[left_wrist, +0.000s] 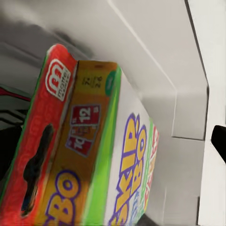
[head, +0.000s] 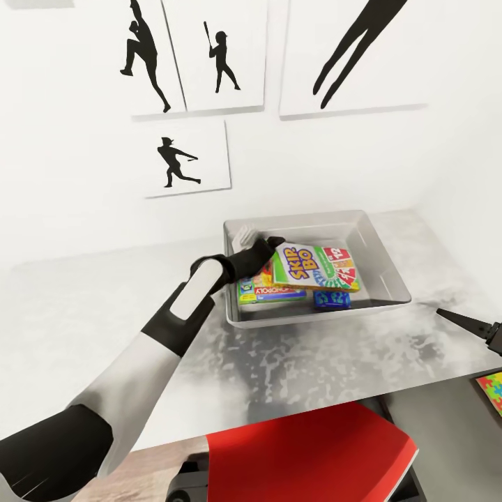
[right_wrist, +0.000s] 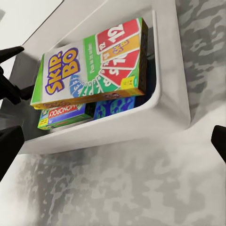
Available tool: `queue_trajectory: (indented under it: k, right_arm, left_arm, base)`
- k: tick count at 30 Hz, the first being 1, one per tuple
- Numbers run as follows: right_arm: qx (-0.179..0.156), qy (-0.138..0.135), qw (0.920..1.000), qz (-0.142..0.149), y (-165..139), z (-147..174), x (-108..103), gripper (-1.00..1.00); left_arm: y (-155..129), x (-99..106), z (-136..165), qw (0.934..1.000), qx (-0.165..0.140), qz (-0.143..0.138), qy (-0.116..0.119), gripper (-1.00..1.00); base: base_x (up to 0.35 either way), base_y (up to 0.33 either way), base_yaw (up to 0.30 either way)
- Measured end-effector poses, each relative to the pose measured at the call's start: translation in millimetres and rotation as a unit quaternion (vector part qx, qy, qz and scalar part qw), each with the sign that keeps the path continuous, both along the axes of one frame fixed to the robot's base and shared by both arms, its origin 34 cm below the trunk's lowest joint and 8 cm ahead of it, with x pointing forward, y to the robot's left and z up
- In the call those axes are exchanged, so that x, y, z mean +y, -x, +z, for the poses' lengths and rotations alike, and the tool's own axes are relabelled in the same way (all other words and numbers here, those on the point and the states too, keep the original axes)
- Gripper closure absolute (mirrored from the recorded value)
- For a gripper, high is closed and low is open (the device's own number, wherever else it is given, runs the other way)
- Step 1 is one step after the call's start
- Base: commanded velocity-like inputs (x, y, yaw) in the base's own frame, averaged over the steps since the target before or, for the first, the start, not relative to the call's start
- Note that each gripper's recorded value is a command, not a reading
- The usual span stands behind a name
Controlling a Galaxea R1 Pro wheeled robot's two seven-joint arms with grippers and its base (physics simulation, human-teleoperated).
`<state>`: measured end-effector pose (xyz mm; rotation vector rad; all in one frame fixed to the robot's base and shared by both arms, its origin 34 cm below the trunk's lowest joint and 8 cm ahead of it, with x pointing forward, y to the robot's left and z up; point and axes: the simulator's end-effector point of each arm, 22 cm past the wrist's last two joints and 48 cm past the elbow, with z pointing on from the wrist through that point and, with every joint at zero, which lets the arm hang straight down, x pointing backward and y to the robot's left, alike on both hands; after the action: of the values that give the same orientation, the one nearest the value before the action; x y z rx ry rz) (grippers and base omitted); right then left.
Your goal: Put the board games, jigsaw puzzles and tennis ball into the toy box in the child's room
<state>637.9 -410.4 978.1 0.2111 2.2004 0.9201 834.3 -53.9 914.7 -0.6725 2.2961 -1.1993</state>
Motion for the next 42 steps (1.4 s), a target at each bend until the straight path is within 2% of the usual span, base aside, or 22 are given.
queue_trajectory:
  k: [9,14,25,34,42]
  right_arm:
    - [-0.001,0.001,1.0000,-0.001,-0.1,0.9,-1.6,-1.00]
    - [-0.003,0.002,1.0000,-0.006,-0.3,2.6,-4.7,-1.00]
    - [-0.005,0.002,1.0000,-0.007,-0.5,3.4,-5.9,-1.00]
    - [-0.005,0.002,1.0000,-0.008,-0.6,3.6,-6.4,-1.00]
    - [-0.005,0.001,1.0000,-0.009,-0.5,3.4,-5.9,-1.00]
  left_arm:
    - [10.2,-3.7,22.3,0.9993,0.032,0.005,0.021,-1.00]
    - [17.4,-4.0,33.0,0.9984,0.050,0.006,0.023,-1.00]
    - [27.8,-3.7,39.0,0.9978,0.061,0.005,0.025,-1.00]
    - [33.9,-2.8,49.3,0.9980,0.053,0.005,0.032,-1.00]
    - [36.4,2.1,57.4,0.9984,0.052,0.008,0.021,-1.00]
  base:
    - [0.000,0.000,0.000]
    - [0.000,0.000,0.000]
    - [0.000,0.000,0.000]
    - [0.000,0.000,0.000]
    - [0.000,0.000,0.000]
